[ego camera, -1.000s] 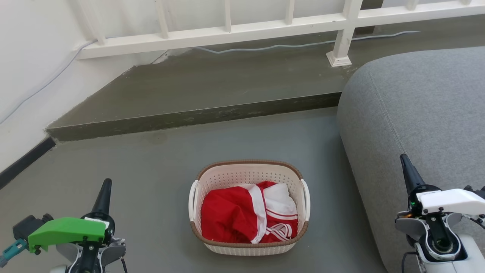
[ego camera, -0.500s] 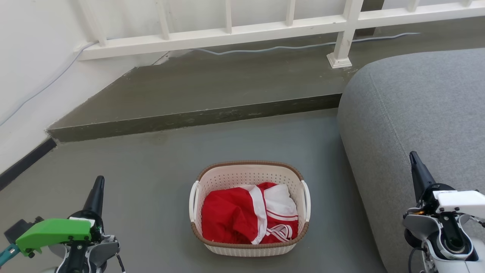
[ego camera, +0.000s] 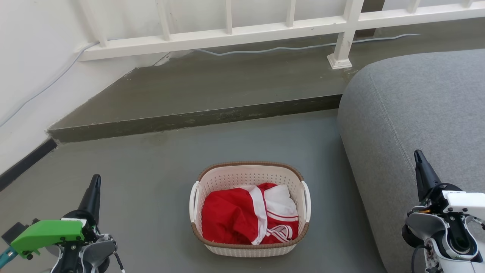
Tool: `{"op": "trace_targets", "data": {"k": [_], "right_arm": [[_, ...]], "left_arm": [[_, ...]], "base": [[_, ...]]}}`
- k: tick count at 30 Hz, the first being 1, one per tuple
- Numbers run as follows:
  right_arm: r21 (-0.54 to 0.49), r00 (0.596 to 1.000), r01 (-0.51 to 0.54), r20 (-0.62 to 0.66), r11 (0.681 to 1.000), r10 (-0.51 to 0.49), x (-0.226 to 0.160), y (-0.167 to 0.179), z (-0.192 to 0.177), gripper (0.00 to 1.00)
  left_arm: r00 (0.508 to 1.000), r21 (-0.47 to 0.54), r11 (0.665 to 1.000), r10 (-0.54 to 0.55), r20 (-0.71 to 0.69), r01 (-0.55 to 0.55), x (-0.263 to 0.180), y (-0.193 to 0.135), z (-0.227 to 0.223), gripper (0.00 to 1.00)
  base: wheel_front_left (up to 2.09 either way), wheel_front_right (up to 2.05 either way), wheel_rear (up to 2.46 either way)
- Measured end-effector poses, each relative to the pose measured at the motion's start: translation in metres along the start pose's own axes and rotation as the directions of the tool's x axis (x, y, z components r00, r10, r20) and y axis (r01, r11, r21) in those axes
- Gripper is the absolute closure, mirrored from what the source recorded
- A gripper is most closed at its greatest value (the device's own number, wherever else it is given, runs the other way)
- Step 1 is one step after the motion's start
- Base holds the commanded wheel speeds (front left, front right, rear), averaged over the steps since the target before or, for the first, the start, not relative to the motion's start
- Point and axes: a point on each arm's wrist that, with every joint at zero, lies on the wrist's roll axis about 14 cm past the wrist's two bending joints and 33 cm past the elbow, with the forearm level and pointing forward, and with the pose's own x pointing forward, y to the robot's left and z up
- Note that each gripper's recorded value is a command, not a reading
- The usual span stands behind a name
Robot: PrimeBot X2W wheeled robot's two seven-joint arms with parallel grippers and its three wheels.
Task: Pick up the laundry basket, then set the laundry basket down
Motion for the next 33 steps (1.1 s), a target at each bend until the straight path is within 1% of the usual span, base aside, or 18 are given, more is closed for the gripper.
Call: {"op": "trace_targets", "data": {"k": [33], "right_arm": [[0.001, 1.0, -0.003, -0.001, 1.0, 0.003, 0.0001, 0.0006, -0.0002, 1.0]], "left_arm": [[1.0, 0.0, 1.0, -0.002, 0.0, 0.002, 0.0001, -0.0004, -0.0002, 1.0]], "base": [[0.0, 0.0, 0.0]]}}
